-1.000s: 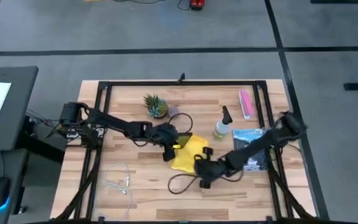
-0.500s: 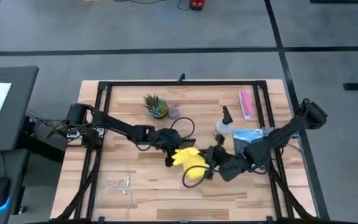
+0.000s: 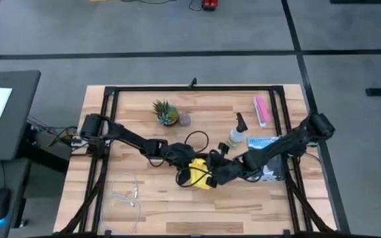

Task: Apply microfiber cloth
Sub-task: Wipe the front side of the cellphone using the yellow microfiber cloth

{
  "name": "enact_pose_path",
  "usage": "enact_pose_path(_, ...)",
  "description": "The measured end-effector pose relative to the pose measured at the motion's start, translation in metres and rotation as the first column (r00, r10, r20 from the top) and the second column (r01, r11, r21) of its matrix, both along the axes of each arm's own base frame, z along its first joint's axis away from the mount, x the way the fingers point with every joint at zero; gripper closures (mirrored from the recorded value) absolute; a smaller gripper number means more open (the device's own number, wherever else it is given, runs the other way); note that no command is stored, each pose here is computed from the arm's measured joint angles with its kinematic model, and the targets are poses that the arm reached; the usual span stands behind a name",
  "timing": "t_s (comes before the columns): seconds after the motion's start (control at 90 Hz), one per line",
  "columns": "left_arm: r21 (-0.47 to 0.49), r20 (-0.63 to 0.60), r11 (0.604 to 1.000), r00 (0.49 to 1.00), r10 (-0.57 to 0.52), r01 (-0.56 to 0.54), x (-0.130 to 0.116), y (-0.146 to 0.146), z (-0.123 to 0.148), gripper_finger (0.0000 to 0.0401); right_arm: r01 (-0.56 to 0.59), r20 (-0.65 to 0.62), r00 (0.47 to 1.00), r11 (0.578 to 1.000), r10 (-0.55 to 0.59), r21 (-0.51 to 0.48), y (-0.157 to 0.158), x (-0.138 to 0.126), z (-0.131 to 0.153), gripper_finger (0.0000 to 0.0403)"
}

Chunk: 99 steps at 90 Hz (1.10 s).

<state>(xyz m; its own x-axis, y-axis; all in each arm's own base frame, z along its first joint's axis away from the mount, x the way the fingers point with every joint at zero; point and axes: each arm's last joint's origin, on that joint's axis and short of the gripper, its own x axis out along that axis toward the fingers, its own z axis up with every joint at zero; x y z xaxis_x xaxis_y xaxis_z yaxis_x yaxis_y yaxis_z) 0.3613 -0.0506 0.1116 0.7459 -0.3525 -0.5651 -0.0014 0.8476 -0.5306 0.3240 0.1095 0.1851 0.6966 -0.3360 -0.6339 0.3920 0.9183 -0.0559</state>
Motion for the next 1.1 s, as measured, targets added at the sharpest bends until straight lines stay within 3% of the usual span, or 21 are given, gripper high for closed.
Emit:
enact_pose_path(0.156,-0.108,0.010,0.993,0.999,-0.040,0.041,0.005,0.008,-0.009,0.0393,0.025,-0.020,0.999,1.000,-0.025,0.003,-0.008,0.003,-0.005,0.0397)
enact_pose_path(0.278,-0.111,0.007,0.993,0.999,-0.045,0.045,0.005,0.012,-0.010,0.0393,0.047,-0.009,0.999,0.999,-0.047,-0.012,-0.011,0.004,0.000,0.0396)
enact_pose_path(0.556,-0.102,0.023,0.991,0.996,-0.085,0.087,0.005,0.011,-0.010,0.0393,0.188,-0.018,0.981,0.967,-0.194,-0.170,-0.025,0.005,0.010,0.0401)
enact_pose_path(0.911,-0.105,0.036,0.992,0.997,-0.072,0.075,0.005,0.011,-0.009,0.0393,0.143,-0.039,0.987,0.967,-0.154,-0.213,-0.007,0.004,-0.003,0.0401)
enact_pose_path(1.1,-0.105,0.008,0.992,0.998,-0.065,0.065,0.004,0.012,-0.011,0.0393,0.134,-0.025,0.989,0.961,-0.144,-0.241,0.001,-0.003,0.019,0.0401)
